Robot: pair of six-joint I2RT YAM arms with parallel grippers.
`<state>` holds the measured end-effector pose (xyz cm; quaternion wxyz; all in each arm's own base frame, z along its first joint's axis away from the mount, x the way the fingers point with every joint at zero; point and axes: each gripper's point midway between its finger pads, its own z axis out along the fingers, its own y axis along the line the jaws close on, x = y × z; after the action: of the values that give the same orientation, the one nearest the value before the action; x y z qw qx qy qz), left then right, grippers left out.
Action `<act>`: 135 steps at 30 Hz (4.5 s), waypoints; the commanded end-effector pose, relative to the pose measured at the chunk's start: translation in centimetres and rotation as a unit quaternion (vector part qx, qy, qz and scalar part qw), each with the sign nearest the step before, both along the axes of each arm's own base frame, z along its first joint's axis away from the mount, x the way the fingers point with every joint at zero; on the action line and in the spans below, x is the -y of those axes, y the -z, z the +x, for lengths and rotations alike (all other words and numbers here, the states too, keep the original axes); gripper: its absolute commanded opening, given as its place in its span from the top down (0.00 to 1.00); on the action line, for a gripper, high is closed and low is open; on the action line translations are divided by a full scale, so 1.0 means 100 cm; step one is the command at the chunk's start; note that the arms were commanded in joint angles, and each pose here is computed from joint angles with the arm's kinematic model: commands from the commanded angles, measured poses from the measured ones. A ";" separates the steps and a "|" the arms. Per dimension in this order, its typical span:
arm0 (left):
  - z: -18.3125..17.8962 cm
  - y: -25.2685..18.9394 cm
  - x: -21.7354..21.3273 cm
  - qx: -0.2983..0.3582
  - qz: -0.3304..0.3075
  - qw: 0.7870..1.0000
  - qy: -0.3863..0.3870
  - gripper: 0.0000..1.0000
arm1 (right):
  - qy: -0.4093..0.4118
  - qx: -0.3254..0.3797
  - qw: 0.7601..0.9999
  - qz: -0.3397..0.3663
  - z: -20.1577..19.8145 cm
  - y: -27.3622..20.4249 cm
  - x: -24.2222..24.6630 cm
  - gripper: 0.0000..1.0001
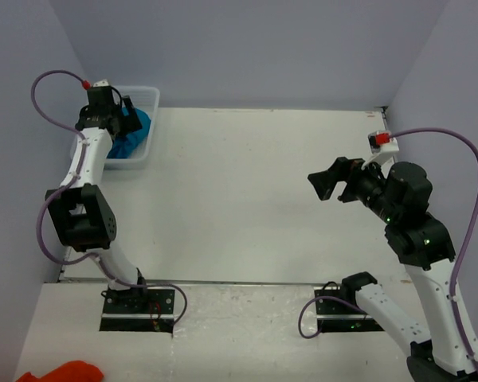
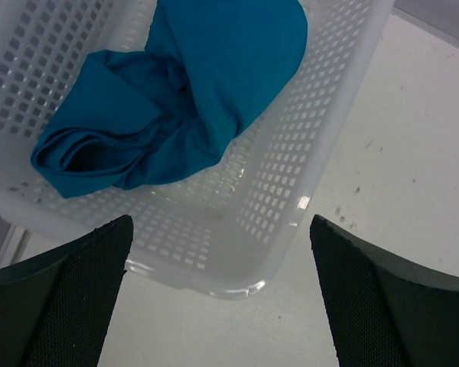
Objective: Fold and stack the t-shirts
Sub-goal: Grab crumpled tshirt from bin with the left arm, then move the tshirt to the center of the board
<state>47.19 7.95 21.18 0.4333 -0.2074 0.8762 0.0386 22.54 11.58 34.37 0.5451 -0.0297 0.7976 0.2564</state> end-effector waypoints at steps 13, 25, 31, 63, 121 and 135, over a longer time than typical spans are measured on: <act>0.080 0.038 -0.007 0.041 -0.036 0.998 0.016 0.05 | -0.045 -0.007 0.999 0.007 -0.002 0.005 -0.016 0.01; 0.104 0.059 -0.026 0.022 -0.012 1.000 -0.010 0.04 | -0.051 -0.023 0.998 0.011 0.000 0.011 -0.020 0.01; 0.109 0.069 -0.037 0.007 -0.001 0.999 -0.031 0.04 | -0.045 -0.029 0.999 0.006 0.004 0.013 -0.018 0.01; 0.115 -0.141 -0.009 0.260 -0.037 0.962 0.075 1.00 | -0.053 -0.074 0.996 0.007 0.019 0.040 -0.029 0.01; -0.189 -0.031 0.230 0.035 -0.107 0.954 0.277 0.00 | -0.168 -0.207 0.961 -0.080 0.015 0.135 -0.187 0.15; -0.196 -0.049 0.227 0.073 -0.118 0.951 0.276 0.00 | -0.208 -0.317 0.920 -0.099 0.006 0.249 -0.258 0.38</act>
<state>27.06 -14.83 24.44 0.4394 -0.0003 0.8760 -0.1989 22.67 34.25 9.51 0.1965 -0.1569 0.9334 0.2560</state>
